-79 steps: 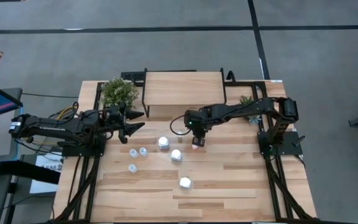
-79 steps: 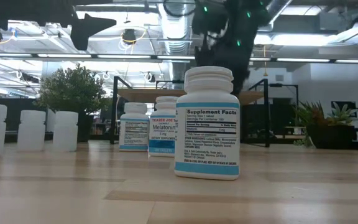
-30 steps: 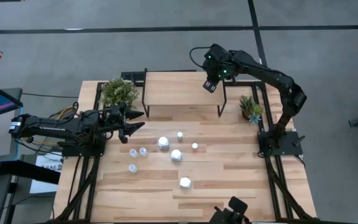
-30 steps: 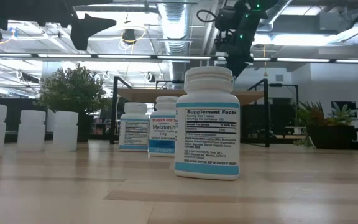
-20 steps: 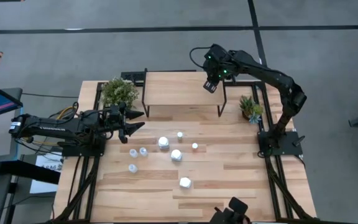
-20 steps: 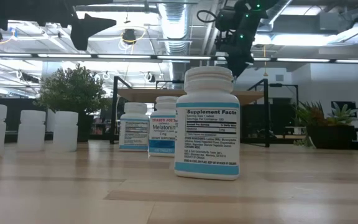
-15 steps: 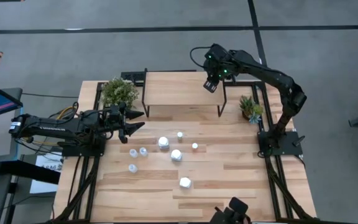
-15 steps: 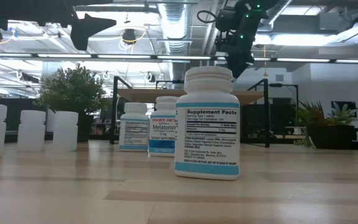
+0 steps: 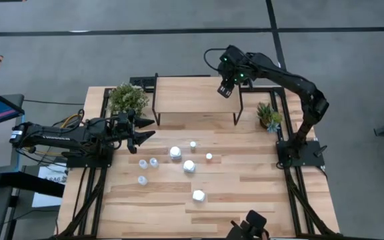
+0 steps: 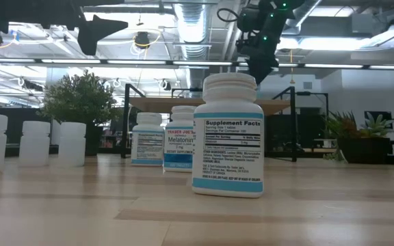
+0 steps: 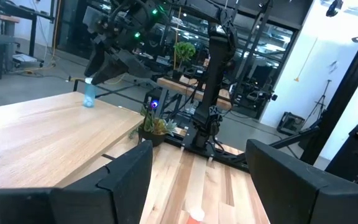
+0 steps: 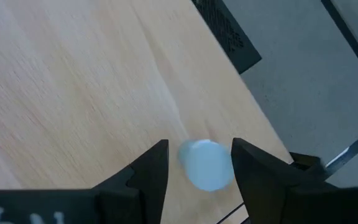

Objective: Pick and place medicine bottles onto shelf by color
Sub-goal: Put the blue pill bottle on the shelf, then put the red pill bottle on the shelf

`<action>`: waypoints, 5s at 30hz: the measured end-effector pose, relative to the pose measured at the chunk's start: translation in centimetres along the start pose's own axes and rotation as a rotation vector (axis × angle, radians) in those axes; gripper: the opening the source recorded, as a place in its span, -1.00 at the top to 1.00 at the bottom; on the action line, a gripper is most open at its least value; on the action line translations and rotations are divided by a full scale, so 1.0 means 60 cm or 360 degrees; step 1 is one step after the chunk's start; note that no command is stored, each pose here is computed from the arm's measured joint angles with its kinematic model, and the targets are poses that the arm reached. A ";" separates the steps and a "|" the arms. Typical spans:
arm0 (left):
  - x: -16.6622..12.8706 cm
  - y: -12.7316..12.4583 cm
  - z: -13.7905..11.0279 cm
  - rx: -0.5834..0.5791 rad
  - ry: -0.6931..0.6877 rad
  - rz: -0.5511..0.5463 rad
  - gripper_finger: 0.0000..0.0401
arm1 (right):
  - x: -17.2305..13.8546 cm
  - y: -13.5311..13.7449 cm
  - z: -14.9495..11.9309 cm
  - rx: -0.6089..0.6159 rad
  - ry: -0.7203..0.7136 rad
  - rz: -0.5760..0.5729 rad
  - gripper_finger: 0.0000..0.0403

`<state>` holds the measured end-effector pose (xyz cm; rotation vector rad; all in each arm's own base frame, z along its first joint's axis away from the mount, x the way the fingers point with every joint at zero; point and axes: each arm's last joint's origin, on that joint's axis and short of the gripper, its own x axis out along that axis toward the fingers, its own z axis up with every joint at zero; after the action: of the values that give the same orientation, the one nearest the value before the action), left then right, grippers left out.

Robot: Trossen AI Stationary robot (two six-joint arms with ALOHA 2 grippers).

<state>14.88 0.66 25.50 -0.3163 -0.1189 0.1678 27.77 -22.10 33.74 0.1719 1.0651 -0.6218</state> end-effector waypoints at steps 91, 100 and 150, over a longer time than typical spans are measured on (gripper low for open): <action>0.000 0.002 -0.008 0.0020 0.0083 0.0012 -0.22 | -0.044 0.376 -0.263 -0.0156 -0.0462 0.0983 -0.42; 0.000 0.002 -0.008 0.0020 0.0083 0.0013 -0.22 | 0.025 0.409 -0.274 -0.0303 -0.0273 0.0870 -0.42; 0.000 0.002 -0.008 0.0017 0.0083 0.0013 -0.22 | 0.113 0.418 -0.257 -0.0398 -0.0183 0.0722 -0.42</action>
<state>14.92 0.63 24.98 -0.3102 -0.0650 0.1681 32.13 2.23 16.39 0.1505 0.9418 -0.0872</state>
